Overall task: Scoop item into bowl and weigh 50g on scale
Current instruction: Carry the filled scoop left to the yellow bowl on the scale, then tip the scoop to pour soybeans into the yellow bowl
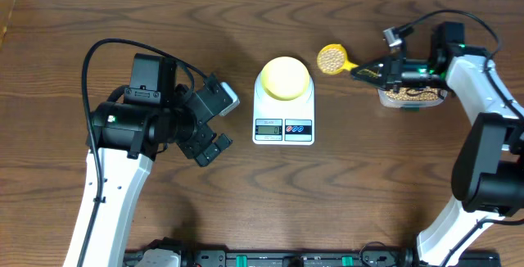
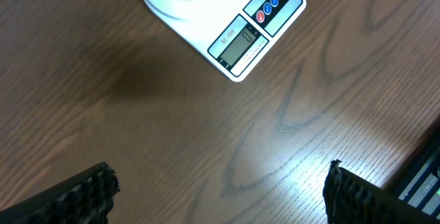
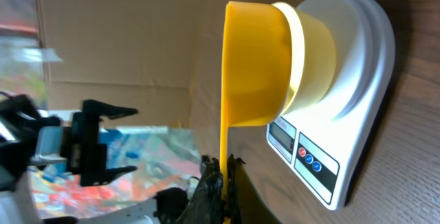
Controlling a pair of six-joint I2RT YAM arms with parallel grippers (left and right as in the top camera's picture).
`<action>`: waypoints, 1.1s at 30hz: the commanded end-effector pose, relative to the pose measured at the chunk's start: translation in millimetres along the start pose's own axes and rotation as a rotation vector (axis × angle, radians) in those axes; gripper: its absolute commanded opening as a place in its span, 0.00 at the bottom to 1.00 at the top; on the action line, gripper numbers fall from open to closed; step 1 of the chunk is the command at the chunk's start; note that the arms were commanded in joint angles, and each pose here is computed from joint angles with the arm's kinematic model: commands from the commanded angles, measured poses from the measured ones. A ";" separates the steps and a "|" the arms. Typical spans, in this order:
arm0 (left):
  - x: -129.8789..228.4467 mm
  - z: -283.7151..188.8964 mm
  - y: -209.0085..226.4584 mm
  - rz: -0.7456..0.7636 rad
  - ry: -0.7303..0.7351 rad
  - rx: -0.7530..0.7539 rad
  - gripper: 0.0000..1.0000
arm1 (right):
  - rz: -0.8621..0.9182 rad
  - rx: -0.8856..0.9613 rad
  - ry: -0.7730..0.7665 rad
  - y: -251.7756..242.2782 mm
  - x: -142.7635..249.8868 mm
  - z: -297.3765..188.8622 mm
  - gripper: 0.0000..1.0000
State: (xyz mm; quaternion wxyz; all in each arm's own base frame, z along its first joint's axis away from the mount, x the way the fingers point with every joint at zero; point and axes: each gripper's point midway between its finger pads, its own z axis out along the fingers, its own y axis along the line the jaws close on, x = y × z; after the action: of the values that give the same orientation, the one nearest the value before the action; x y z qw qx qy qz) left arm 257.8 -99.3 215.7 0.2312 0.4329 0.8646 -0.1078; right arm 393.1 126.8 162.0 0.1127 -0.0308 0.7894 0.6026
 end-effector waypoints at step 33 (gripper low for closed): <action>1.4 1.5 -2.8 0.011 -0.002 0.017 0.98 | -0.329 0.286 0.142 5.2 4.8 76.2 0.01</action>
State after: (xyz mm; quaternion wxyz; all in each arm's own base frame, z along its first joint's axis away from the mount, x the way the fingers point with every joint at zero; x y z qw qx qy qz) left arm 257.8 -99.4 215.7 0.2312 0.4329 0.8646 -0.1079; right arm 392.8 197.2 125.4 0.1191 -0.1453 0.8612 0.4724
